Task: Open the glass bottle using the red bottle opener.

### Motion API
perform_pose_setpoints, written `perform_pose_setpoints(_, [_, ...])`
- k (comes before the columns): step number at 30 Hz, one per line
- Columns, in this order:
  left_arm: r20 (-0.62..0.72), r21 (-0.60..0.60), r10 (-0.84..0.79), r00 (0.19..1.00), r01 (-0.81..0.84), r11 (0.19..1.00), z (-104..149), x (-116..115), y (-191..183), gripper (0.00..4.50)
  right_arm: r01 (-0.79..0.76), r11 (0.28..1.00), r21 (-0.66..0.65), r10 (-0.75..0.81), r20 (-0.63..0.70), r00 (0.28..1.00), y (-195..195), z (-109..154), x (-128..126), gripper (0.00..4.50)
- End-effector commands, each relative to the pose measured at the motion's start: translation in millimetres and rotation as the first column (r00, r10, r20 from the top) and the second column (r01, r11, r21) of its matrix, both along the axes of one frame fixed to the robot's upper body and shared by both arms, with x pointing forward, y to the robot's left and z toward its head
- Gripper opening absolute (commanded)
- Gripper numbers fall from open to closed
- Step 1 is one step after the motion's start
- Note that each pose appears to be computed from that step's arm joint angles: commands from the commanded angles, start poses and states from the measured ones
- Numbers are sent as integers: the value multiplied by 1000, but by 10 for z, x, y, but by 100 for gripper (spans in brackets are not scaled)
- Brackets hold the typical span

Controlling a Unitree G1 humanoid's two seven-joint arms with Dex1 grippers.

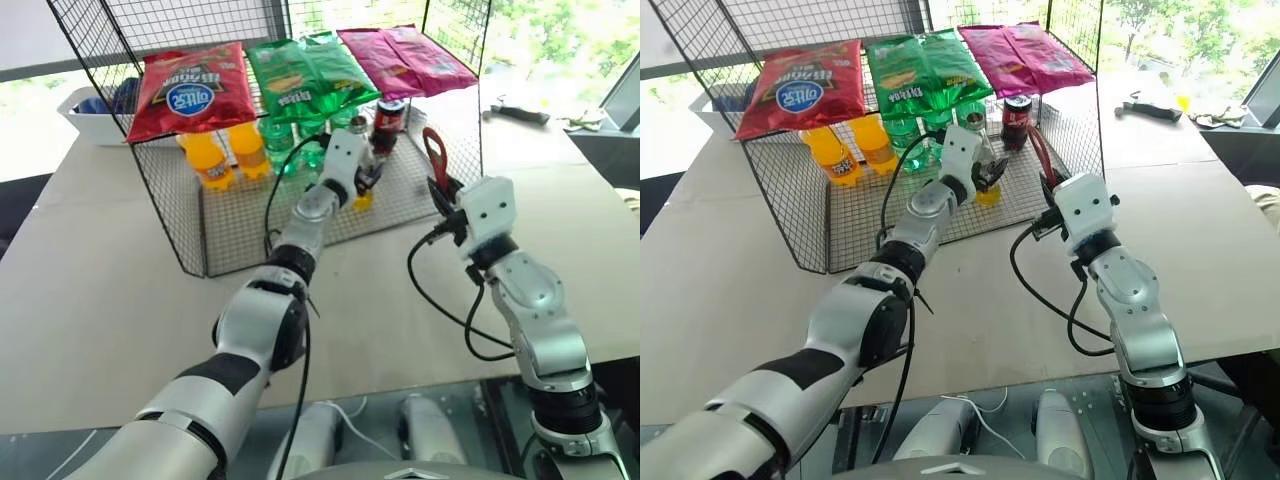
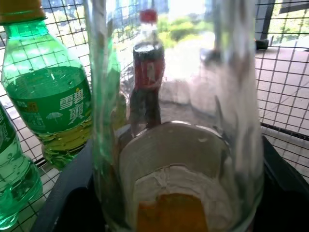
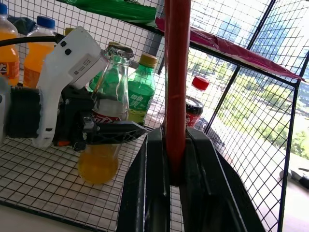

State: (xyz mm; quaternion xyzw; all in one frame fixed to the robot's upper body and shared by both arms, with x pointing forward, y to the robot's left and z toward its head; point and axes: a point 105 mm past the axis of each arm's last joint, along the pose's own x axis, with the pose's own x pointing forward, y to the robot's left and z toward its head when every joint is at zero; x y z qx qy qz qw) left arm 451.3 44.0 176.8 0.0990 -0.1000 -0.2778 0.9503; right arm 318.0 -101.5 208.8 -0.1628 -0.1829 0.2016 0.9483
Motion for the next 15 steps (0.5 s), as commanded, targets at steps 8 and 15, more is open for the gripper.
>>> perform_pose_setpoints(8, [-7, 157, -147, 989, 147, 977, -72, -620, 395, 271, -13, 1000, 11, 12, 73, 997, 0, 168, -19, 0])
perform_pose_setpoints(15, [-109, 113, -175, 979, 187, 976, 21, -946, 637, 271, -27, 1000, 6, 26, 82, 996, -2, 187, 15, 0])
